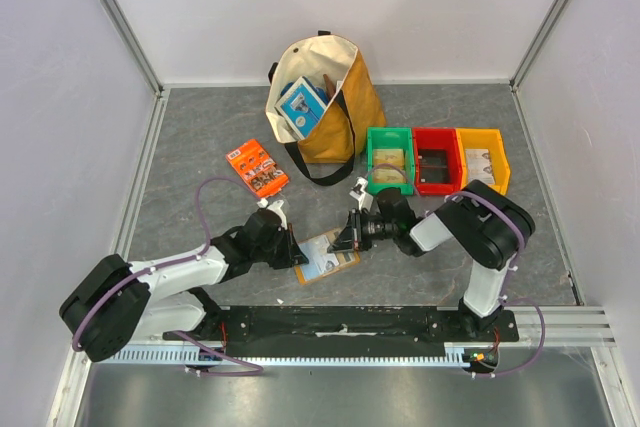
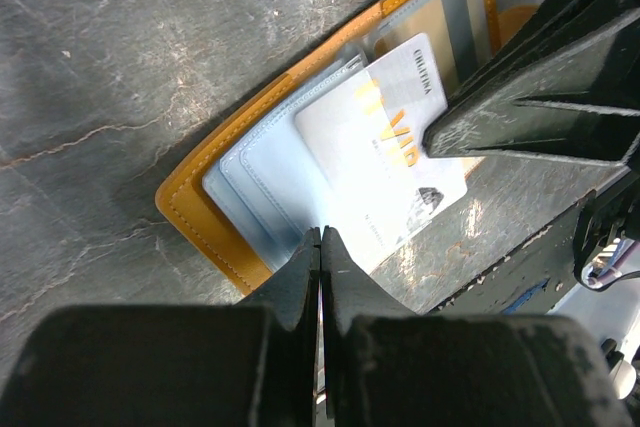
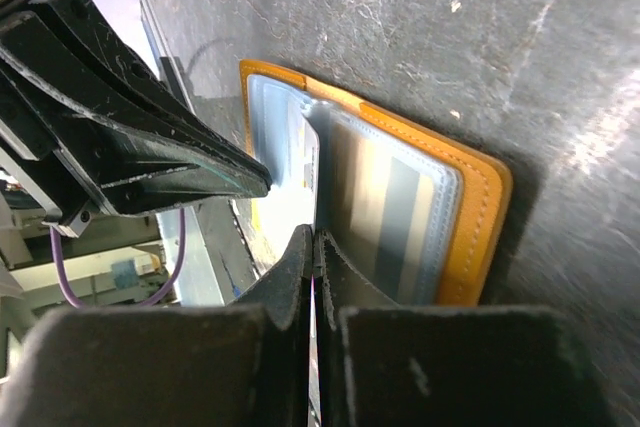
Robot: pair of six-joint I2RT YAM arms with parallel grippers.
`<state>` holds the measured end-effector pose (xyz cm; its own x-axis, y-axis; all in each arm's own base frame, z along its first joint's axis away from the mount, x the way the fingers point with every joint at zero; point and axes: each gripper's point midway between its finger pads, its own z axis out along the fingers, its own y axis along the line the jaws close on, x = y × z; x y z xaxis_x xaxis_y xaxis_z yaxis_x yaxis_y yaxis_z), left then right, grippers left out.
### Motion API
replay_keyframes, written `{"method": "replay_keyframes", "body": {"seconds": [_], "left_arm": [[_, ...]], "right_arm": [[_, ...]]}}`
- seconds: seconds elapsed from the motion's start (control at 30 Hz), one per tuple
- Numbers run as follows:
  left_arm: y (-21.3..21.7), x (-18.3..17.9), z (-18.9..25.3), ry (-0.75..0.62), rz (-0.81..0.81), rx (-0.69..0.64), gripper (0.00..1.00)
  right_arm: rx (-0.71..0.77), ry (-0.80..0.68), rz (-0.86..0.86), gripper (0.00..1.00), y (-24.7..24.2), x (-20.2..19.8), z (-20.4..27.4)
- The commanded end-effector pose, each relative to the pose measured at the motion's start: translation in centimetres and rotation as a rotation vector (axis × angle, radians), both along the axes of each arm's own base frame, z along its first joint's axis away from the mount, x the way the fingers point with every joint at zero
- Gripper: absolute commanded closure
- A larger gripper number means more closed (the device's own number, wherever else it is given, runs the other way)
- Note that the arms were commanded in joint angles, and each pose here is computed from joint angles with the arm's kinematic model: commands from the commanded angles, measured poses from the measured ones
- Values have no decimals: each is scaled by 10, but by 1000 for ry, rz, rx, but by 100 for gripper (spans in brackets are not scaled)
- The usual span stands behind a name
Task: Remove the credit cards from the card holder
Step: Remove the credit card from the card holder, then place the credit card in the storage box.
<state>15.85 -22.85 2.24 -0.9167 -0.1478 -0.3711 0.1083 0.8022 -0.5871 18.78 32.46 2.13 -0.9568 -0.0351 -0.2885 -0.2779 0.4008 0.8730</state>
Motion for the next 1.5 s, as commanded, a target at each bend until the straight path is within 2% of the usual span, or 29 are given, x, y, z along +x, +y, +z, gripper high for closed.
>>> {"method": "replay_keyframes", "body": {"seconds": [0.0, 0.17, 0.37, 0.43, 0.5, 0.67, 0.7, 0.73, 0.87, 1.03, 1.17, 1.33, 1.47], "left_arm": [[12, -6, -12, 20, 13, 40, 98], [14, -4, -10, 7, 21, 32, 98], [11, 1, 6, -39, 8, 8, 98], [9, 7, 23, -98, -12, -6, 88], [7, 13, 46, -174, -42, -7, 71], [3, 33, 123, -406, -129, -4, 44], [0, 36, 141, -458, -158, -13, 39], [-7, 39, 180, -566, -234, -34, 32], [-23, 34, 239, -732, -430, -67, 23], [-46, 25, 267, -842, -669, -108, 21], [-65, 13, 272, -861, -861, -175, 23], [-76, 9, 269, -834, -976, -210, 25], [-83, 3, 270, -807, -1026, -260, 35]], "right_arm": [[-90, -78, -36, 100, -18, 17, 1], [-210, -166, -45, 100, -35, 27, 10], [-269, -271, -57, 100, -45, 37, 41], [-287, -329, -61, 100, -50, 41, 59], [-310, -376, -52, 100, -55, 41, 74], [-331, -486, -19, 100, -66, 38, 118], [-322, -512, -16, 100, -66, 38, 128], [-307, -561, 3, 100, -69, 33, 148], [-252, -667, 69, 99, -68, 23, 187], [-176, -775, 169, 98, -65, 7, 222], [-124, -848, 265, 97, -62, -8, 236], [-106, -901, 329, 95, -59, -18, 245], [-103, -910, 363, 94, -55, -21, 245]]}}
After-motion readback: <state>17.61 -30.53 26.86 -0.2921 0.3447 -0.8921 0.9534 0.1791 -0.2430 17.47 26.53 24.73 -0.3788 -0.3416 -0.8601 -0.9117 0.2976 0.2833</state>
